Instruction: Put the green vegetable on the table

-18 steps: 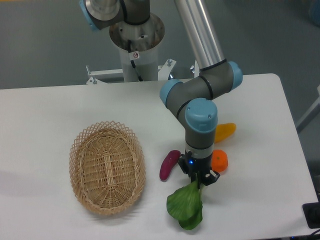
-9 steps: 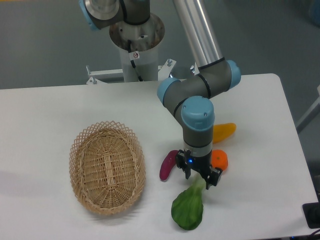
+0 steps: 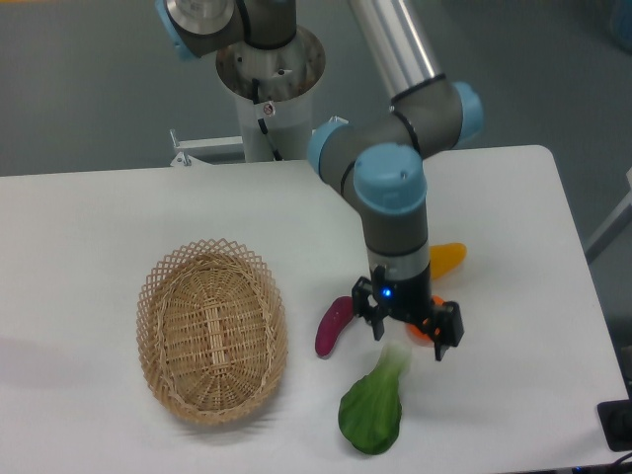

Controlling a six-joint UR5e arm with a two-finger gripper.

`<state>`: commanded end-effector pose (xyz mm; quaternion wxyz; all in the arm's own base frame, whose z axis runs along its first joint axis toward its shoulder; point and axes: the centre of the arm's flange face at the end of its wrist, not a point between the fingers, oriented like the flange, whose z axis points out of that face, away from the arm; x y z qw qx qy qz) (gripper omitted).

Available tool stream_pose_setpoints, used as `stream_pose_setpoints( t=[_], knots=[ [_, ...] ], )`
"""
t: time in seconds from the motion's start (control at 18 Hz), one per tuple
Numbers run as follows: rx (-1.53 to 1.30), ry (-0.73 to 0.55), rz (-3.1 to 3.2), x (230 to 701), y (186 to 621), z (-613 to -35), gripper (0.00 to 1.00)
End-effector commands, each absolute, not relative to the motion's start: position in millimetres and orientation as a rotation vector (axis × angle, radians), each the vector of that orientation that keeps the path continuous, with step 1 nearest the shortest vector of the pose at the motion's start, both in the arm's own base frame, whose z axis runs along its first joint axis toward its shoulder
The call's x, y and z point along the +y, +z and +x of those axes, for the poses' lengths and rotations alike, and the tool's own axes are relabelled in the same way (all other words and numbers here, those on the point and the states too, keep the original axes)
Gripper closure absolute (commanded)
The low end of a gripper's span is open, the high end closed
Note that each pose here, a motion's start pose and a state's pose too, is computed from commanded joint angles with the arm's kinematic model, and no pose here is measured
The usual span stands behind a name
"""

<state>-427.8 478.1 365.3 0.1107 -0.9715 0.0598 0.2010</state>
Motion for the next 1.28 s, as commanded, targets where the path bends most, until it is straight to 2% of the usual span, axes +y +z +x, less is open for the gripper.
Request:
stream_pose_setpoints(
  t=[0.11, 0.28, 0.56, 0.72, 1.11, 1.28],
  knots=[
    [0.171, 0.556, -2.909, 458, 377, -429, 0.00],
    [0.362, 0.532, -2.958, 427, 404, -430, 0.00],
    [0.492, 0.494, -2.992, 381, 436, -435, 0.00],
    [0.589, 0.492, -2.994, 362, 444, -442, 0.00],
    [0.521, 0.458, -2.982, 327, 451, -457, 0.00],
    [0.612, 0.468, -2.947, 315, 459, -462, 0.00]
  ],
)
